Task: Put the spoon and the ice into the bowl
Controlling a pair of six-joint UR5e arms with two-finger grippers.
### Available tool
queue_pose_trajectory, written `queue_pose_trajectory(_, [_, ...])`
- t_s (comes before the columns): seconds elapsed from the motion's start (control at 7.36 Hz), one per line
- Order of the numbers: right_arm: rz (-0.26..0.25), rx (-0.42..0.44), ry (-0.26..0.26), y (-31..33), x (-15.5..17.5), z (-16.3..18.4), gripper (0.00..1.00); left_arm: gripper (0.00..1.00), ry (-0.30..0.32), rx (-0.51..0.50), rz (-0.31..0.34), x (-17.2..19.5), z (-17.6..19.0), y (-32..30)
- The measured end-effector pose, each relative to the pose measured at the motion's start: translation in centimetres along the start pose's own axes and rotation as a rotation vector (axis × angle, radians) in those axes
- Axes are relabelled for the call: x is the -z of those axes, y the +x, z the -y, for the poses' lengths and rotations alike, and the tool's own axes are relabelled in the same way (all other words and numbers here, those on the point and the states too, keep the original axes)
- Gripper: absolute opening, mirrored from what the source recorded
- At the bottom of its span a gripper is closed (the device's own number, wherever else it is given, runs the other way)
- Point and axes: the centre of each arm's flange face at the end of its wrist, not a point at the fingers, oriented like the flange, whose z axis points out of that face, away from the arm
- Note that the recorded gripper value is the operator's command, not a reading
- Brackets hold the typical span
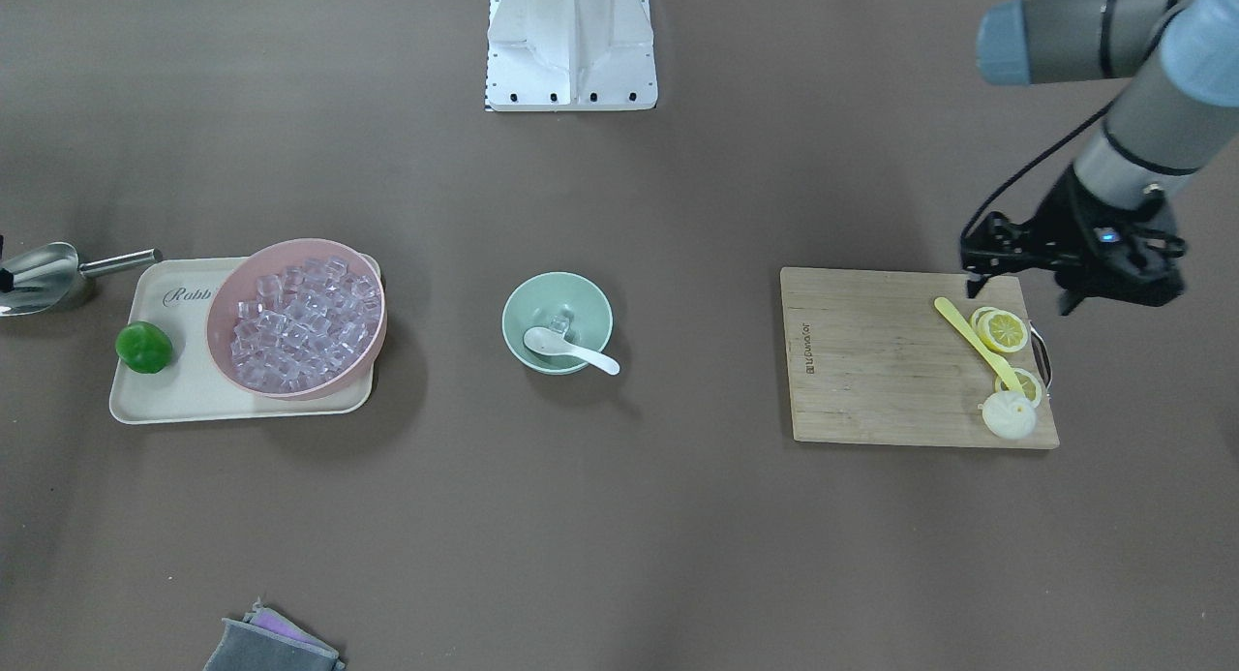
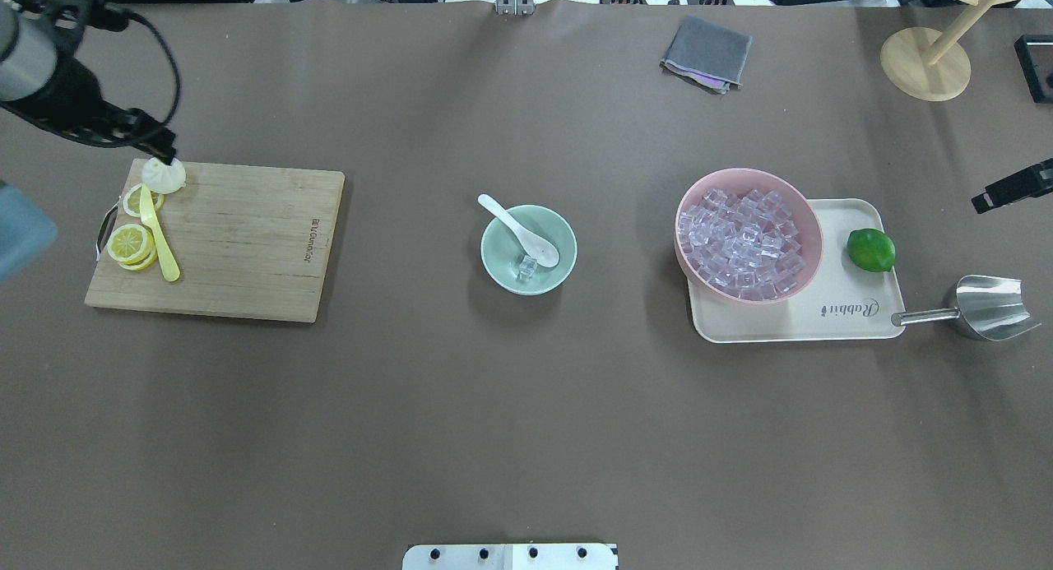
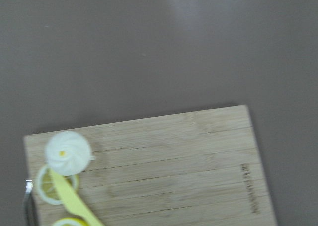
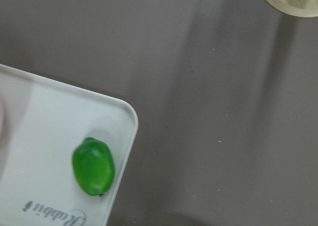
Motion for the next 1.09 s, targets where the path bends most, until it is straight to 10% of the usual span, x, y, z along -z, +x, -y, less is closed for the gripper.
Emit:
queue_pose_trajectory(0.41, [-0.016,0.011,-0.007,8.8,0.6,-2.1,1.0,0.98,-0.085,-0.134,-0.024,-0.2,-10.3,-14.7])
queue_pose_trajectory(1.09, [-0.019,-0.024,-0.036,9.2,1.6,0.2,1.0,0.98,-0.093,0.01,-0.135,-0.2,-14.3,-20.8])
